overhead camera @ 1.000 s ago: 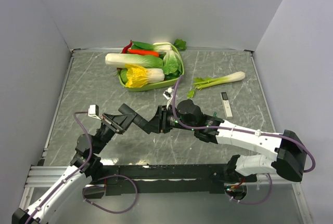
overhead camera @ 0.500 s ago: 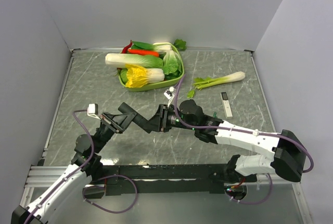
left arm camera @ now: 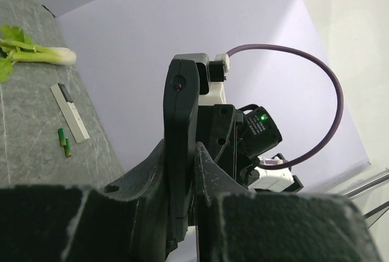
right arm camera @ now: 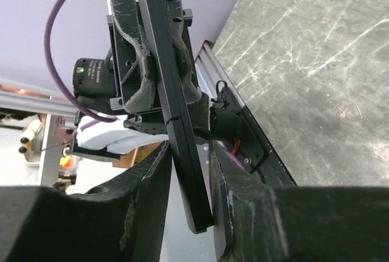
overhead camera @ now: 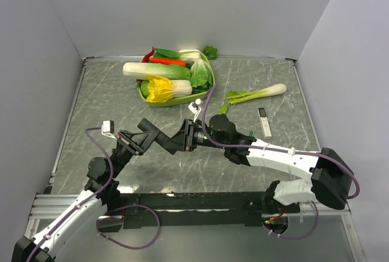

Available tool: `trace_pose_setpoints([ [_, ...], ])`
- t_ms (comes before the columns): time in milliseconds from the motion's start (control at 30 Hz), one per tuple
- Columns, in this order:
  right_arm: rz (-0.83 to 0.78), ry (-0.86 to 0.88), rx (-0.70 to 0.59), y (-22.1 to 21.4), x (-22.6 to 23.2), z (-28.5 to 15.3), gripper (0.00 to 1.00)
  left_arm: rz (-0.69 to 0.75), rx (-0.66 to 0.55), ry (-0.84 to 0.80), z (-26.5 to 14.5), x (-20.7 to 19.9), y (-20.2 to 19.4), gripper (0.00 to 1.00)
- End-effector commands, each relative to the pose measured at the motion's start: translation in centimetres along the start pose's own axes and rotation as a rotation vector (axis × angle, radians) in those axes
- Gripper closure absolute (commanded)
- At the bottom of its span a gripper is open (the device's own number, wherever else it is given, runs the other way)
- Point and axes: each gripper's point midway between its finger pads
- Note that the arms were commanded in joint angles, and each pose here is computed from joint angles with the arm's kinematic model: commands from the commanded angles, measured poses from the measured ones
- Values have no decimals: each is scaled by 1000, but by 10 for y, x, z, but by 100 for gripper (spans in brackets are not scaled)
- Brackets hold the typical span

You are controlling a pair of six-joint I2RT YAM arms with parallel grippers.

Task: Load the batteries into the remote control
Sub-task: Load the battery cover into the remote control.

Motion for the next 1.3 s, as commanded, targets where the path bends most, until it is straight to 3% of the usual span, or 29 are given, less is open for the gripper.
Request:
trace_pose_setpoints([
  [0,26,-73,-92,22,-31,10,69,2,184,-271,-15,-69,-32,98],
  [133,55,-48,-84,19,-35,12,76,12,205,-308,-18,-77,-36,98],
  [333,38,-34,-82,24,-33,16,76,33,241,-332,-18,-85,-42,97],
  [833,-60,-6,-103,49,-21,26,67,21,324,-346,-15,-86,-61,97],
  [933,-91,-14,-97,48,-20,18,61,39,286,-321,-12,-81,-56,98],
  [1033,-136,-39,-92,46,-21,4,44,88,224,-219,-3,-65,-46,98],
  [1067,-163,-51,-89,45,-22,-1,33,82,205,-95,2,-39,-43,99],
  [1267,-289,-185,-104,48,-35,-45,4,209,60,207,15,2,-10,99],
])
Point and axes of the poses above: each gripper's point midway between its finger pads, its own z axis out along the fingers, its own x axis along the line the jaws close on, y = z × x, and after that the axes turned 9 degrees about -z, right-handed
